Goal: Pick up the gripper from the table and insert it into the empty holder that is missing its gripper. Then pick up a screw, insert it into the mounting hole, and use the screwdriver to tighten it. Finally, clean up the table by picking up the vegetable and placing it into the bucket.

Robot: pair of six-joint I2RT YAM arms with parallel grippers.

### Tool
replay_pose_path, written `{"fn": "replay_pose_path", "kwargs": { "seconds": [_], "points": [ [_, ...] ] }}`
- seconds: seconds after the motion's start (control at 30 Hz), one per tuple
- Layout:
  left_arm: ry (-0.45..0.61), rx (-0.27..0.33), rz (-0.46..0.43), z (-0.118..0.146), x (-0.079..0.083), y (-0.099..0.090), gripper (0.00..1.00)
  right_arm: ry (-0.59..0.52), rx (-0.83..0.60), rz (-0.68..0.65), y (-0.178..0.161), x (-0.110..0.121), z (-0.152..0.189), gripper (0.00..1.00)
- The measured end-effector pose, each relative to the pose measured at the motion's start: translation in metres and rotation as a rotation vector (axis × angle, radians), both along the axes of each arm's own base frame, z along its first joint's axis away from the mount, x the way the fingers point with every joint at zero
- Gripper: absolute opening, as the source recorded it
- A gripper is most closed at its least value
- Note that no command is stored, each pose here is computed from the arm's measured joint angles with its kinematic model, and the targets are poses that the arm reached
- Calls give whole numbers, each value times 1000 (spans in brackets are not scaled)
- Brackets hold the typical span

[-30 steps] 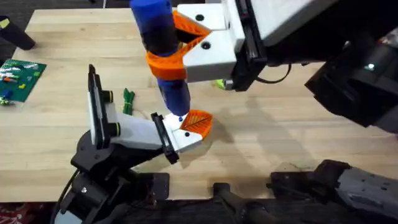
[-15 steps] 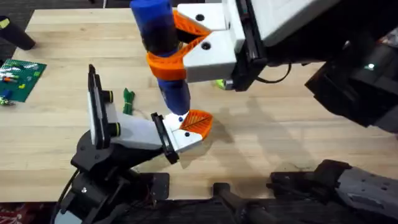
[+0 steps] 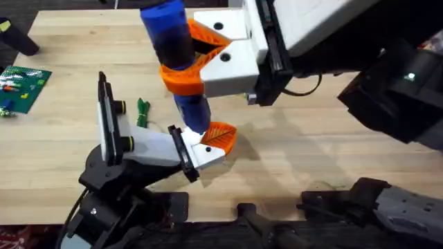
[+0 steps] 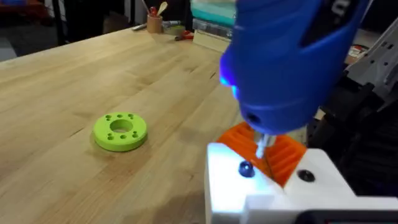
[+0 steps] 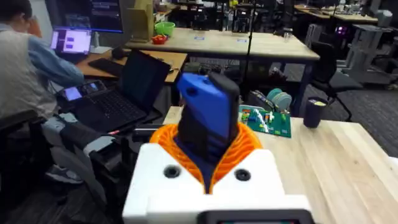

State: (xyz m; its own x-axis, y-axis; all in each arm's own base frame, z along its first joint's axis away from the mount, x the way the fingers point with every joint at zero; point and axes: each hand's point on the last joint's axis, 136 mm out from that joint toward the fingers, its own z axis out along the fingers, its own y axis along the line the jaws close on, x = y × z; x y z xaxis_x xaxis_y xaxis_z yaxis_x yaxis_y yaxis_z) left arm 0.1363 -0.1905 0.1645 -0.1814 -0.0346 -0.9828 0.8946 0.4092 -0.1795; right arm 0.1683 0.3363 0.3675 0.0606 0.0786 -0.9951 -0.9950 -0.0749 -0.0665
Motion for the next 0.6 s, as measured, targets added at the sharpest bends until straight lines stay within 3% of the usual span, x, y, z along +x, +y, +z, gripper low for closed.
{"fn": "replay_pose_path", "kwargs": {
  "seconds": [0.6],
  "points": [
    [0,0,0,0,0,0,14,-32,5,-2,0,0,1,31]
  ]
}}
